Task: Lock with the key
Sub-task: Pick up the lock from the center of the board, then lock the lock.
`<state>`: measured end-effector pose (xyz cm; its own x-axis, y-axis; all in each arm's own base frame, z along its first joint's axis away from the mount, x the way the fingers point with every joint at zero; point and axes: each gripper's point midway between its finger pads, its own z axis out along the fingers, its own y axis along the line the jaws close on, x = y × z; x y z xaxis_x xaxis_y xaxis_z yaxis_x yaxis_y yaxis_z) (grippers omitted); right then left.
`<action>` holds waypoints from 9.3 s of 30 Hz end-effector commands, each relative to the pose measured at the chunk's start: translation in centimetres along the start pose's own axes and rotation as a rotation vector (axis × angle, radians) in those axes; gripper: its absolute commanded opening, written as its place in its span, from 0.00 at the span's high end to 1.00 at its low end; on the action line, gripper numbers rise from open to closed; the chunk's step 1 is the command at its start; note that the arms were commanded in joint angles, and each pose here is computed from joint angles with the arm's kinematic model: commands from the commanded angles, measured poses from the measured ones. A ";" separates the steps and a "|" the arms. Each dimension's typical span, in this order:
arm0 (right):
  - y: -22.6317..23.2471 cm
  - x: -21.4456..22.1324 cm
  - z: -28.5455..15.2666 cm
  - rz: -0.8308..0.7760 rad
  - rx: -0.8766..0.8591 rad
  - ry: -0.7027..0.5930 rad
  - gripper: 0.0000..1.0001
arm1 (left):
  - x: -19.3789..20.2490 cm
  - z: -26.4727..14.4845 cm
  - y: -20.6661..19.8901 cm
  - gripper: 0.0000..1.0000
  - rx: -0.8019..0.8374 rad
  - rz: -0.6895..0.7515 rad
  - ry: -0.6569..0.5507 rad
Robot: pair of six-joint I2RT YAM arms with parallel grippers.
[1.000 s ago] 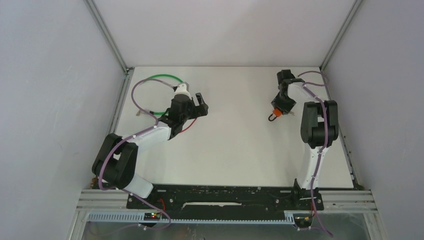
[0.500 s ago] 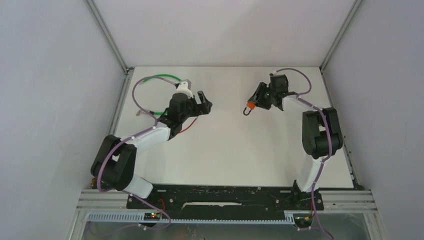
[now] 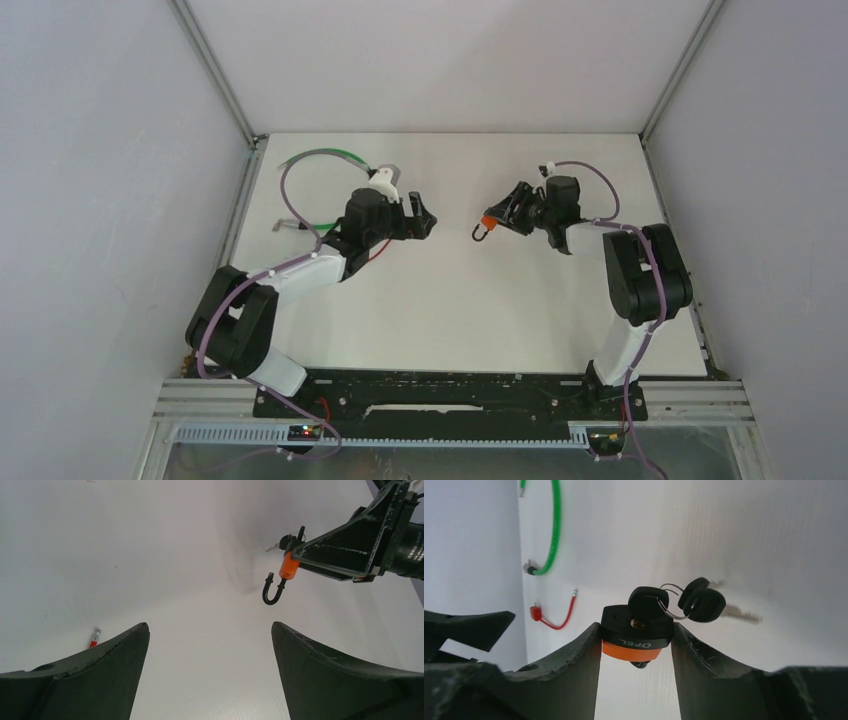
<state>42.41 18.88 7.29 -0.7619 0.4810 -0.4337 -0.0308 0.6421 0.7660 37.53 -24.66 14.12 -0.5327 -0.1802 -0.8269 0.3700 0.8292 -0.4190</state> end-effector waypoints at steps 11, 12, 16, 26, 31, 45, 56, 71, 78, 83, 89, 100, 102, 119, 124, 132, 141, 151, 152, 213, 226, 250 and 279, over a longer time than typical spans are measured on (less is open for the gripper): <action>5.8 -2.6 -0.7 -0.009 -0.303 -0.102 1.00 | -2.4 0.1 -3.0 0.05 0.063 0.155 -0.054; 5.6 -2.5 -0.7 -0.015 -0.285 -0.103 1.00 | -2.3 0.2 -3.0 0.05 0.062 0.158 -0.050; 4.2 -2.6 0.0 -0.089 -0.087 -0.103 0.97 | -1.9 0.5 -2.7 0.05 0.039 0.174 -0.031; 0.7 0.3 3.4 -0.086 0.153 0.070 0.68 | -2.1 0.5 -0.8 0.06 -0.079 0.212 -0.037; -0.8 0.8 3.8 -0.084 0.237 0.104 0.63 | -2.2 0.4 -0.1 0.06 -0.126 0.219 -0.040; -2.8 0.6 3.7 -0.089 0.371 0.120 0.36 | -1.0 1.2 -1.1 0.04 -0.194 0.365 0.000; -2.5 -0.1 3.0 -0.081 0.368 0.082 0.28 | -1.0 1.2 -1.3 0.03 -0.193 0.376 0.001; -3.3 -2.3 4.1 -0.046 0.244 0.054 0.44 | -1.0 1.1 -1.3 0.03 -0.193 0.381 0.004; -2.8 -3.1 5.4 -0.082 0.194 0.062 0.46 | -1.0 1.0 -1.3 0.03 -0.193 0.380 0.000; -2.0 -2.3 6.5 -0.099 0.147 0.108 0.56 | -1.0 1.0 -1.3 0.03 -0.192 0.379 0.000; -2.9 0.2 5.8 -0.079 0.246 0.169 0.62 | -1.1 1.0 -1.3 0.03 -0.197 0.382 -0.001; -1.3 3.3 4.3 -0.171 0.356 0.206 0.69 | -1.1 1.0 -1.1 0.03 -0.210 0.382 0.003; -1.7 3.6 3.8 -0.163 0.375 0.217 0.67 | -1.1 1.1 -1.0 0.03 -0.215 0.382 0.003; 0.0 15.0 -2.5 -0.241 0.356 0.428 0.57 | -1.8 0.3 -0.8 0.03 -0.237 0.382 -0.018; 0.2 16.5 -5.7 -0.282 0.398 0.408 0.51 | -2.5 -0.4 -1.0 0.03 -0.238 0.380 -0.042; 0.1 14.1 -10.8 -0.288 0.462 0.245 0.43 | -3.7 -2.5 -3.7 0.02 -0.196 0.322 -0.058; 1.7 9.7 -17.2 -0.270 0.444 0.022 0.43 | 6.2 -8.1 -7.7 0.01 -0.180 0.188 0.163; 5.4 8.1 -23.8 -0.156 0.259 -0.123 0.34 | 11.2 -8.2 -12.0 0.03 -0.206 0.062 0.173; 5.4 8.2 -24.1 -0.150 0.259 -0.123 0.35 | 11.7 -7.9 -12.5 0.03 -0.231 0.075 0.173; 12.0 -1.2 -13.4 -0.480 -0.166 -0.336 0.33 | 1.3 -4.6 -9.6 1.00 0.223 0.320 0.080; 12.3 3.8 -8.2 -0.937 -0.288 -0.409 0.29 | -1.6 -2.7 -8.6 1.00 0.333 0.383 -0.063; 12.7 15.9 -12.0 -1.606 -0.819 -0.231 0.36 | 7.2 -8.4 -11.3 1.00 0.830 0.724 0.132; 15.7 20.8 -15.8 -2.116 -0.909 -0.447 0.39 | 8.4 -14.3 -14.8 1.00 1.012 0.869 0.214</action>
<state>16.37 28.83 16.78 0.7908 -0.1261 -0.5989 -0.6032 0.0055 -0.7976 17.33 -30.67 14.96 -0.0399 0.4369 -0.8986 0.9930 -0.0827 -0.0843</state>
